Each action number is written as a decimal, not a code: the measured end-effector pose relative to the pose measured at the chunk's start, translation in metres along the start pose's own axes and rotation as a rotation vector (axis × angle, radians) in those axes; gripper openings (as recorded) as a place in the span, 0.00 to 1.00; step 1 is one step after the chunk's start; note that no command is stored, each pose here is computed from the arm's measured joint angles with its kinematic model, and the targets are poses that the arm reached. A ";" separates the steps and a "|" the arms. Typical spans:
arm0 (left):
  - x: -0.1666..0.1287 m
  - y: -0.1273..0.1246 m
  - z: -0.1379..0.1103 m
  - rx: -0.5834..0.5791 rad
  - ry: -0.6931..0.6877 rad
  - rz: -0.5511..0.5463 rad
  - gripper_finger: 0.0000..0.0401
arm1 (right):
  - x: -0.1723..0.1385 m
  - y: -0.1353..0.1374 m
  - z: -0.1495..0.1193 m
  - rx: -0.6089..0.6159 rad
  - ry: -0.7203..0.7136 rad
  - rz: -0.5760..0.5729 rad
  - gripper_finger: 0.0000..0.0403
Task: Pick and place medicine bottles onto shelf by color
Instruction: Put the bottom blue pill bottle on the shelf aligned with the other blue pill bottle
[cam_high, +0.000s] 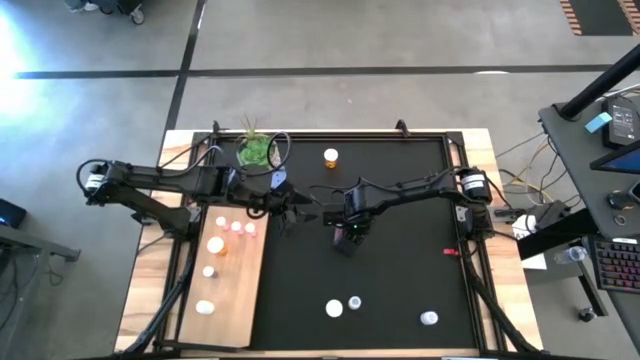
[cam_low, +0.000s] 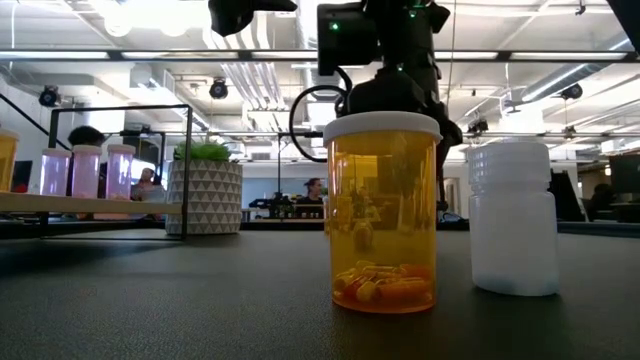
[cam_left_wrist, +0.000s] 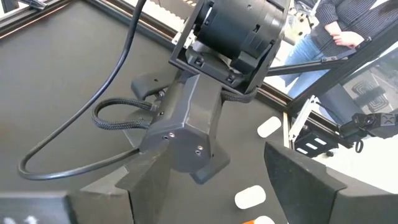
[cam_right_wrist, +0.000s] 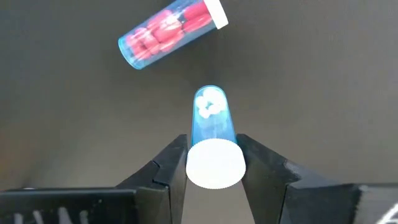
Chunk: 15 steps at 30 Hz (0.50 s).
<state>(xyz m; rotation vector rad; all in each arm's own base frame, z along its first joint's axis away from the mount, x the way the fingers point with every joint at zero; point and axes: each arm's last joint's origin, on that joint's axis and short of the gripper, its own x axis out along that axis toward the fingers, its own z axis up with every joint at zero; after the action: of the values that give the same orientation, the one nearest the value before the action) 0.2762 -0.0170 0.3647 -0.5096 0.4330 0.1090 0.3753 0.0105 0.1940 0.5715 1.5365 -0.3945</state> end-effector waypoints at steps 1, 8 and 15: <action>0.000 0.000 0.000 0.000 0.000 0.000 0.60 | 0.000 0.000 0.000 -0.001 -0.004 0.002 0.30; 0.000 0.000 0.000 0.000 0.000 0.000 0.60 | 0.004 0.000 0.002 -0.017 -0.006 -0.005 0.30; 0.000 0.000 0.000 0.000 0.000 0.000 0.60 | 0.012 0.000 0.003 -0.010 0.015 -0.021 0.30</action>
<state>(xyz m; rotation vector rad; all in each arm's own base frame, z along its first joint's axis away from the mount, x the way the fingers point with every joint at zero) 0.2762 -0.0170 0.3647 -0.5096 0.4329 0.1090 0.3783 0.0101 0.1820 0.5520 1.5592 -0.3990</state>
